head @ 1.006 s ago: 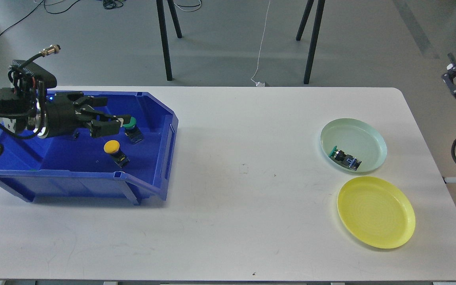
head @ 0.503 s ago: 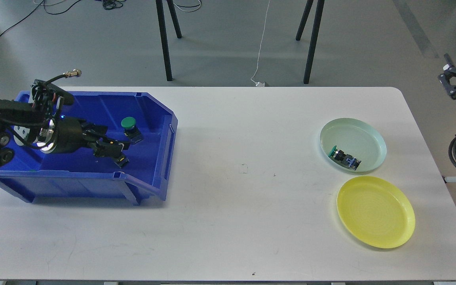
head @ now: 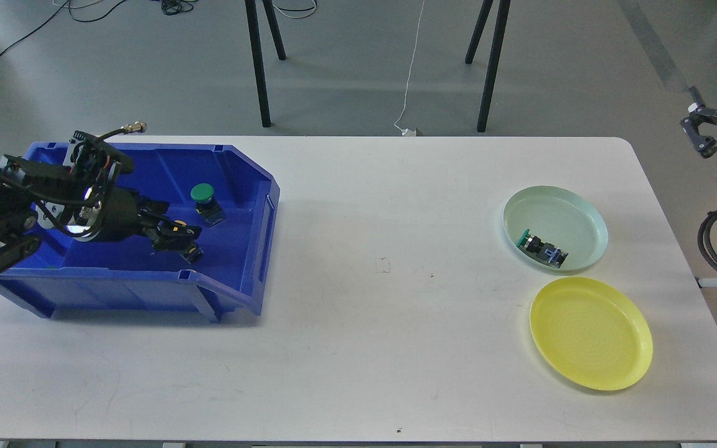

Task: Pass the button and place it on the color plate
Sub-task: 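Grasp the yellow button in the bin with the left gripper, then lift the yellow button out of the bin toward the right gripper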

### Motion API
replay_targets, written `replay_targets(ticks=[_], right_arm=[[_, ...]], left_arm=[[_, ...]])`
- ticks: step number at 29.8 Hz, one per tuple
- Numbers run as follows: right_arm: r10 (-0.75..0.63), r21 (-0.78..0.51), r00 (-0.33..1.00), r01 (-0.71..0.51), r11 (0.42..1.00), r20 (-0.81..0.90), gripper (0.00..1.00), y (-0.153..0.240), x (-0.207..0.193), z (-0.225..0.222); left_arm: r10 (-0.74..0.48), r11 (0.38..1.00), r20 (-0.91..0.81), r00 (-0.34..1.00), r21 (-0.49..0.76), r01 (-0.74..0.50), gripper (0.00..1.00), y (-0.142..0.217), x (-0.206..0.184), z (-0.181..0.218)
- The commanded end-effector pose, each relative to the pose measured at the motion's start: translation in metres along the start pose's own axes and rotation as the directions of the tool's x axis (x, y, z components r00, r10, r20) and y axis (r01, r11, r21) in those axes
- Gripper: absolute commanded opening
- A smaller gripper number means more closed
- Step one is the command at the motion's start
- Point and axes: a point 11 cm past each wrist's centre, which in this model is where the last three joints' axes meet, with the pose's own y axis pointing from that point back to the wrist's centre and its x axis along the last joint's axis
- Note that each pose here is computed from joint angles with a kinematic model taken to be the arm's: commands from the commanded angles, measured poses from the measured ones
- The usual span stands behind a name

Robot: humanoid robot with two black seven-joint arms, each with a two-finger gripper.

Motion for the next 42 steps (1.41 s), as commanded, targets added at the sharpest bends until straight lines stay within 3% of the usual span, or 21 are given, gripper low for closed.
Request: replay_targets(ticks=[1, 9, 15, 28, 32, 38, 42], right_arm=[[-0.001, 0.001, 1.000, 0.001, 1.000, 0.000, 0.94, 0.000, 0.000, 0.000], [-0.001, -0.003, 1.000, 0.001, 1.000, -0.002, 0.94, 0.000, 0.000, 0.001], [0.000, -0.005, 1.000, 0.000, 1.000, -0.003, 0.94, 0.000, 0.000, 0.001], [0.002, -0.008, 1.000, -0.002, 1.000, -0.006, 0.94, 0.000, 0.001, 0.002], [0.002, -0.008, 1.000, -0.002, 1.000, -0.006, 0.94, 0.000, 0.001, 0.002], [-0.001, -0.011, 1.000, 0.001, 1.000, -0.008, 0.94, 0.000, 0.000, 0.001], [-0.003, -0.013, 1.000, 0.003, 1.000, -0.024, 0.95, 0.000, 0.000, -0.002]], left_arm=[[-0.028, 1.000, 0.003, 1.000, -0.003, 0.028, 0.66, -0.002, -0.009, 0.001], [-0.043, 0.999, 0.003, 0.999, 0.012, 0.043, 0.62, -0.002, -0.013, -0.005], [-0.038, 0.999, 0.006, 0.999, 0.013, 0.038, 0.39, 0.000, -0.008, -0.005], [-0.014, 0.999, 0.010, 1.000, -0.030, 0.014, 0.34, 0.005, 0.004, 0.001], [0.020, 0.999, 0.029, 0.999, -0.033, -0.020, 0.34, 0.024, 0.020, -0.003], [0.071, 0.997, 0.067, 0.995, -0.038, -0.068, 0.35, 0.082, 0.047, 0.002], [0.186, 0.982, 0.037, 0.982, -0.052, -0.184, 0.35, 0.124, 0.083, 0.003]])
